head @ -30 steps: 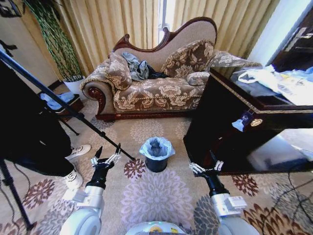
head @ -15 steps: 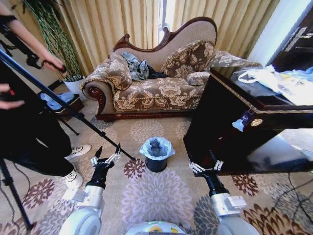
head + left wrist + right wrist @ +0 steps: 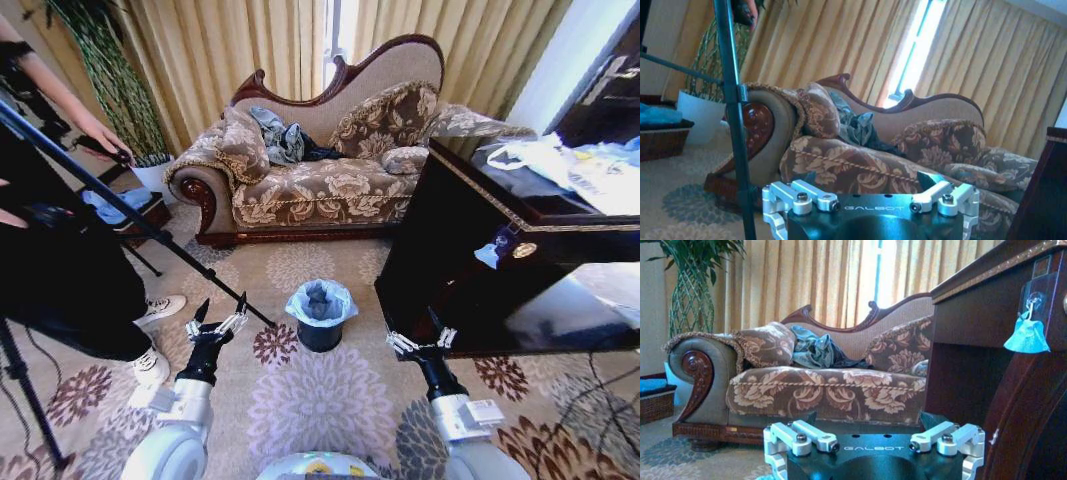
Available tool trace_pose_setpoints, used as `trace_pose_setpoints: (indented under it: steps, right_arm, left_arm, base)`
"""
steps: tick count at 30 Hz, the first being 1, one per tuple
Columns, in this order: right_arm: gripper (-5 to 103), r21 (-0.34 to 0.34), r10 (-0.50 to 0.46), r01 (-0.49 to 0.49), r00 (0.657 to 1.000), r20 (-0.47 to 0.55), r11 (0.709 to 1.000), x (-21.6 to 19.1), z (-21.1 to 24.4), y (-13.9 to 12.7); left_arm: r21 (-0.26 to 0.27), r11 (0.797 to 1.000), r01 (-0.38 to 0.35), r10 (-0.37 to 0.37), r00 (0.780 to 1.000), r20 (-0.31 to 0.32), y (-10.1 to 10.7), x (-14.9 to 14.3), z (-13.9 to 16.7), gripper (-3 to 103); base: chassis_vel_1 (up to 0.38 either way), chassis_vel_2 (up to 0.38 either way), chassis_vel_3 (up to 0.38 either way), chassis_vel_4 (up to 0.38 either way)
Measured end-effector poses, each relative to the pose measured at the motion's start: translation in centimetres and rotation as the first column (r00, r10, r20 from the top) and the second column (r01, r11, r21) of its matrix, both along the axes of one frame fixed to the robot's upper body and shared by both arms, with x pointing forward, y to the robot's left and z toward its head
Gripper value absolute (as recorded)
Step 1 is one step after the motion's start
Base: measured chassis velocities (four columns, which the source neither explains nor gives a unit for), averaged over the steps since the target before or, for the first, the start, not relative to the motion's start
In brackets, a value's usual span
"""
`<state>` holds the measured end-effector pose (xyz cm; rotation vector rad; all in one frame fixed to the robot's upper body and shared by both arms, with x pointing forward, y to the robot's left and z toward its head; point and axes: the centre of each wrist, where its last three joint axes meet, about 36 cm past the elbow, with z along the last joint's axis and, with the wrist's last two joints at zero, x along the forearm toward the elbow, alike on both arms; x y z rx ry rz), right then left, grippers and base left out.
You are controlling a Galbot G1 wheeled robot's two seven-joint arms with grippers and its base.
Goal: Place a garbage bag over the trash bin.
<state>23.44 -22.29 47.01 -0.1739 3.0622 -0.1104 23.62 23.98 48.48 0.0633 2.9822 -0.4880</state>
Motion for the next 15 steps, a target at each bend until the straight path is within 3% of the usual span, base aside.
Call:
trace_pose_setpoints:
  steps: [15]
  right_arm:
    - [100, 0.000, 0.000, 0.000, 1.000, 0.000, 1.000, 0.00, -0.01, 0.00]
  left_arm:
    - [0.000, 1.000, 0.000, 0.000, 1.000, -0.001, 0.01, 0.00, -0.02, 100]
  base:
    - [0.000, 0.000, 0.000, 0.000]
